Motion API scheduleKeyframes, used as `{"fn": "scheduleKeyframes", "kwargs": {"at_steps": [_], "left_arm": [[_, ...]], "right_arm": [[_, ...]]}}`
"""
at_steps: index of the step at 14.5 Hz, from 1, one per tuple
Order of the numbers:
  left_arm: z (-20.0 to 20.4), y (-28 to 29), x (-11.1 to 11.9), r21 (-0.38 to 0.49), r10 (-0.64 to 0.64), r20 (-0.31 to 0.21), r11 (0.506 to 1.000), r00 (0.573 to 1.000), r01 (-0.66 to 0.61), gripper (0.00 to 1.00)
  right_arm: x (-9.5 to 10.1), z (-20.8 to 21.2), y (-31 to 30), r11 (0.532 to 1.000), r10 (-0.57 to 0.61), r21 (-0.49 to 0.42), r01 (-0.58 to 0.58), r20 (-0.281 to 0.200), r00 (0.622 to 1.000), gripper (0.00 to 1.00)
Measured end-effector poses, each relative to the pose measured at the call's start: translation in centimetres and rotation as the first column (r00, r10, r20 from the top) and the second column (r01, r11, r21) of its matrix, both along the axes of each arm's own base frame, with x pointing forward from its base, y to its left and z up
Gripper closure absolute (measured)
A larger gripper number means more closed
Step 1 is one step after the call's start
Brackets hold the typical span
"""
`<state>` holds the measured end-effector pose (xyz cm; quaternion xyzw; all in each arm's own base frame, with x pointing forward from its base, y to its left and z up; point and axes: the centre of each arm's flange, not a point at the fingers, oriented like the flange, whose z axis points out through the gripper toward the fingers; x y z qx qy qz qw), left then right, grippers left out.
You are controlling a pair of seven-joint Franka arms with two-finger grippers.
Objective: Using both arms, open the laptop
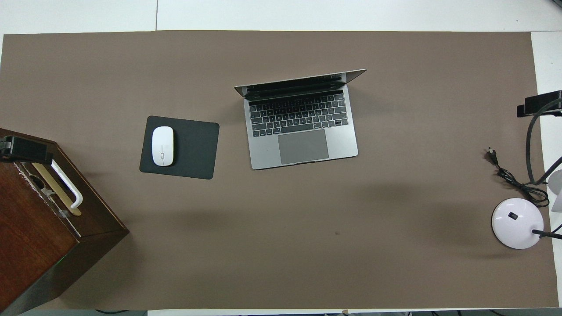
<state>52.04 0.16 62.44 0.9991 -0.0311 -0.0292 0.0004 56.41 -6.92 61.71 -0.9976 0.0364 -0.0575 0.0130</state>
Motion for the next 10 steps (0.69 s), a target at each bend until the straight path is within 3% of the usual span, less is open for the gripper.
{"fn": "scheduleKeyframes", "kwargs": {"at_steps": [10], "left_arm": [[-0.1,0.5,-0.2,0.001,0.010,-0.017,1.000,1.000,-0.010,0.00]], "right_arm": [[0.2,0.0,3.1,1.000,-0.019,0.009,0.019,-0.006,1.000,0.00]]}}
